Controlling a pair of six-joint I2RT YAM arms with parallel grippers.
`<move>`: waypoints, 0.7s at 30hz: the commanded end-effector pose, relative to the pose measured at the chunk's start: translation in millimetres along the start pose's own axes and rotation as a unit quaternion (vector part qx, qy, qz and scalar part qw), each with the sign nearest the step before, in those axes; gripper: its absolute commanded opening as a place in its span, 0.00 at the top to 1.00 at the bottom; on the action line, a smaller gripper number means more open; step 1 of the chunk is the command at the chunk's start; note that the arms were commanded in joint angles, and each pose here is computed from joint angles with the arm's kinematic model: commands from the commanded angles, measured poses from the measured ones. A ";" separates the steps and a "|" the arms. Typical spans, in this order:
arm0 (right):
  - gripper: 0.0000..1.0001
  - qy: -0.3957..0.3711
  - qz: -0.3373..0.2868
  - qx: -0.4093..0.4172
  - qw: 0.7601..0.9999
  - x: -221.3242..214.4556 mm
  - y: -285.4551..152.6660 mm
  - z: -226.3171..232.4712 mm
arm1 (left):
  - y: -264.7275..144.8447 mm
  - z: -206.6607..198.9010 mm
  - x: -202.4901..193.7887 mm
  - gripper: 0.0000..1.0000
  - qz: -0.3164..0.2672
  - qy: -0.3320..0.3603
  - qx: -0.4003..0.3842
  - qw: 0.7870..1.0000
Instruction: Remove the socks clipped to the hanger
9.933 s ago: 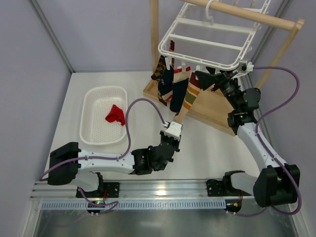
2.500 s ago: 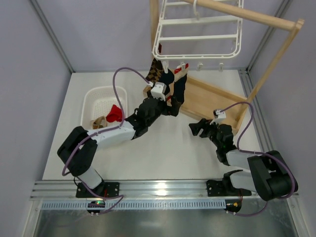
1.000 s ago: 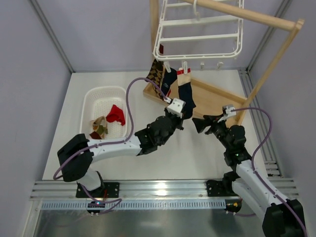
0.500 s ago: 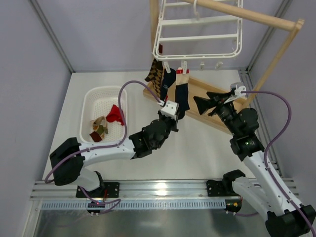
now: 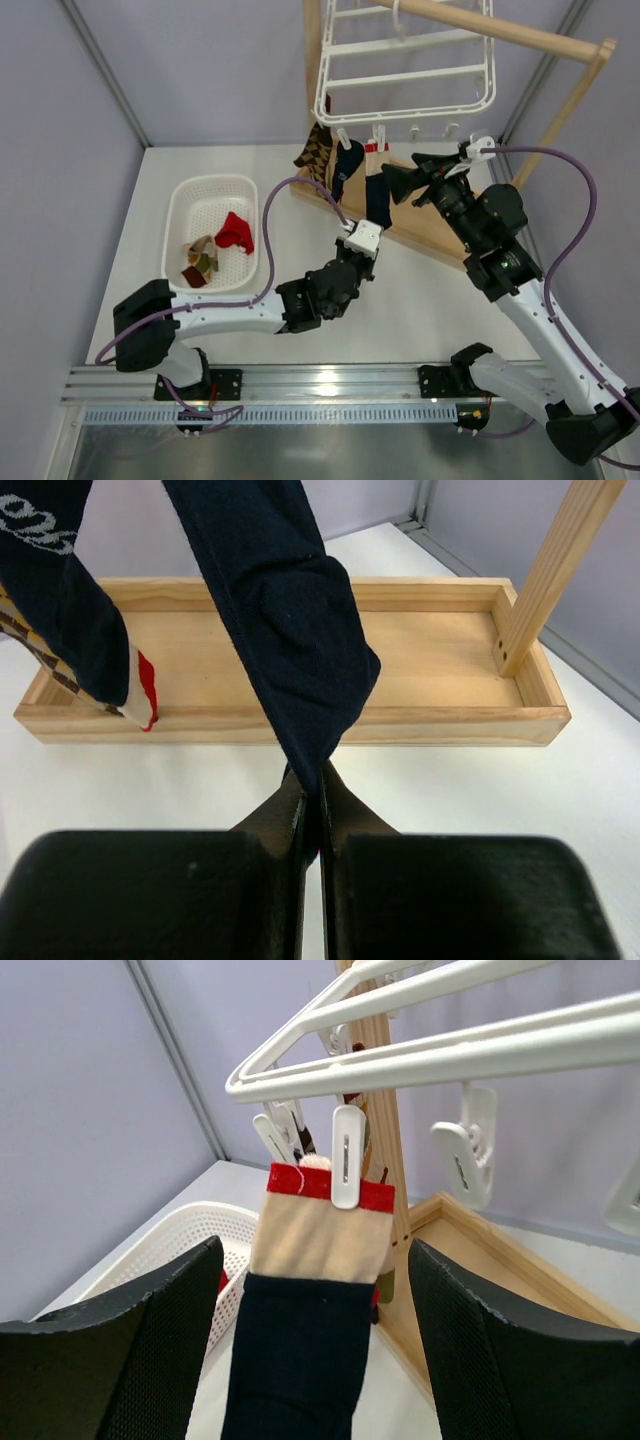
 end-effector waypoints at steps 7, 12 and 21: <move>0.24 -0.067 0.027 -0.076 0.995 36.0 21.9 6.4 | 3.4 -7.4 10.1 1.00 -0.007 0.035 0.028 0.999; 0.24 -0.082 0.055 -0.106 0.989 36.8 36.3 6.7 | 0.6 -10.5 8.7 1.00 -0.009 0.058 0.027 0.998; 0.24 -0.101 0.095 -0.128 0.982 34.9 54.0 11.7 | -2.3 -20.9 10.2 1.00 -0.005 0.089 0.010 0.996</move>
Point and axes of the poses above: each gripper's point midway between its finger pads, its own y axis out along the fingers, its own z axis along the line the jaws close on, x = y × z, the point moved 6 cm from there along -y, back along the fingers, and after that the axes turned 14 degrees about -y, right-handed, at the moved point
